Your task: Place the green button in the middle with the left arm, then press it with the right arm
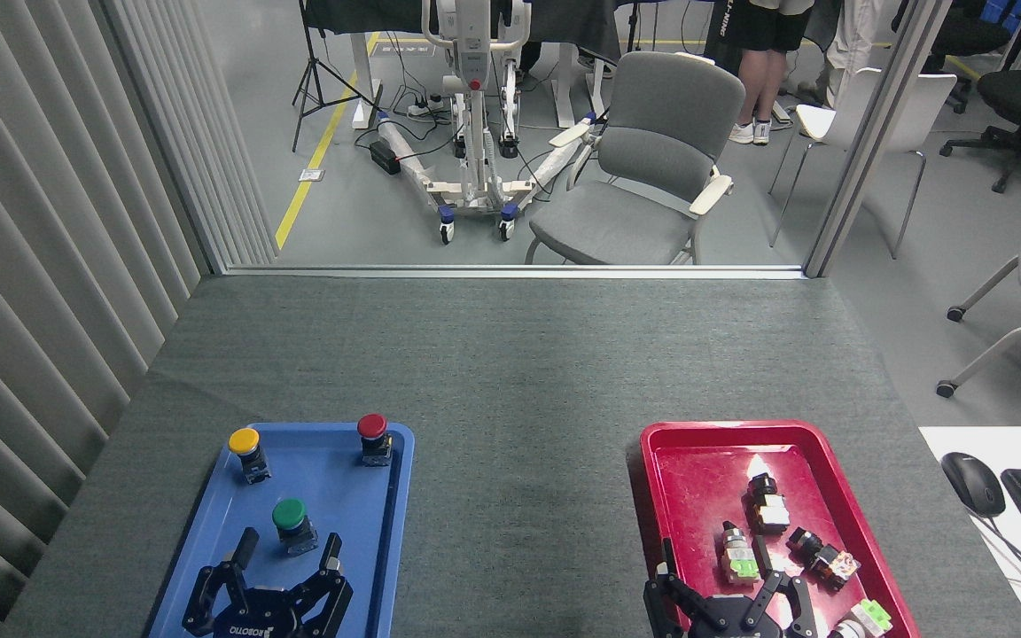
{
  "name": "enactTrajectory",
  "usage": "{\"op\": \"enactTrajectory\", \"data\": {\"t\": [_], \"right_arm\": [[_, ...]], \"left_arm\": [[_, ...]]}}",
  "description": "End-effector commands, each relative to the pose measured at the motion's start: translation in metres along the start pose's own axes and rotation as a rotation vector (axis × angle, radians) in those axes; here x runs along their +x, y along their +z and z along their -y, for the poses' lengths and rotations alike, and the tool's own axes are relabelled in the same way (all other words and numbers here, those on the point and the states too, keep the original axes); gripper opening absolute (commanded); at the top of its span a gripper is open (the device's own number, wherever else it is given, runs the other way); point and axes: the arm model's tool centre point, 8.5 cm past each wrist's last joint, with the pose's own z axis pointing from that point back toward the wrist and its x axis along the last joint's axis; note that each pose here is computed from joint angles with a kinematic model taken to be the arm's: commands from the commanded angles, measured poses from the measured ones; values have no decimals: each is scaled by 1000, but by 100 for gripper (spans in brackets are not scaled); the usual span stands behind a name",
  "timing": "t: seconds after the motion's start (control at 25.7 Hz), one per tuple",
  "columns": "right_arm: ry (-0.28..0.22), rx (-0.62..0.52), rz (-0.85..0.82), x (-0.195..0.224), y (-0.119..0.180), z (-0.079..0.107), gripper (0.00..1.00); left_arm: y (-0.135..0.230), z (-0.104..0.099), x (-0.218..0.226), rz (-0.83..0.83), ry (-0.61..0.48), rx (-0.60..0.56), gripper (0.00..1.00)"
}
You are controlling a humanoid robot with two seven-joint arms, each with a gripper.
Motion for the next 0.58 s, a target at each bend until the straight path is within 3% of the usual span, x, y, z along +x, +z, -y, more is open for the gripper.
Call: {"op": "enactTrajectory", "data": {"t": [0.0, 0.54], "right_arm": [[-3, 6, 2, 1, 0, 0, 100], [0, 10, 6, 2, -1, -2, 100]], "left_arm": [[1, 3, 0, -3, 1, -8, 100], [1, 8, -2, -5, 1, -25, 100]]}}
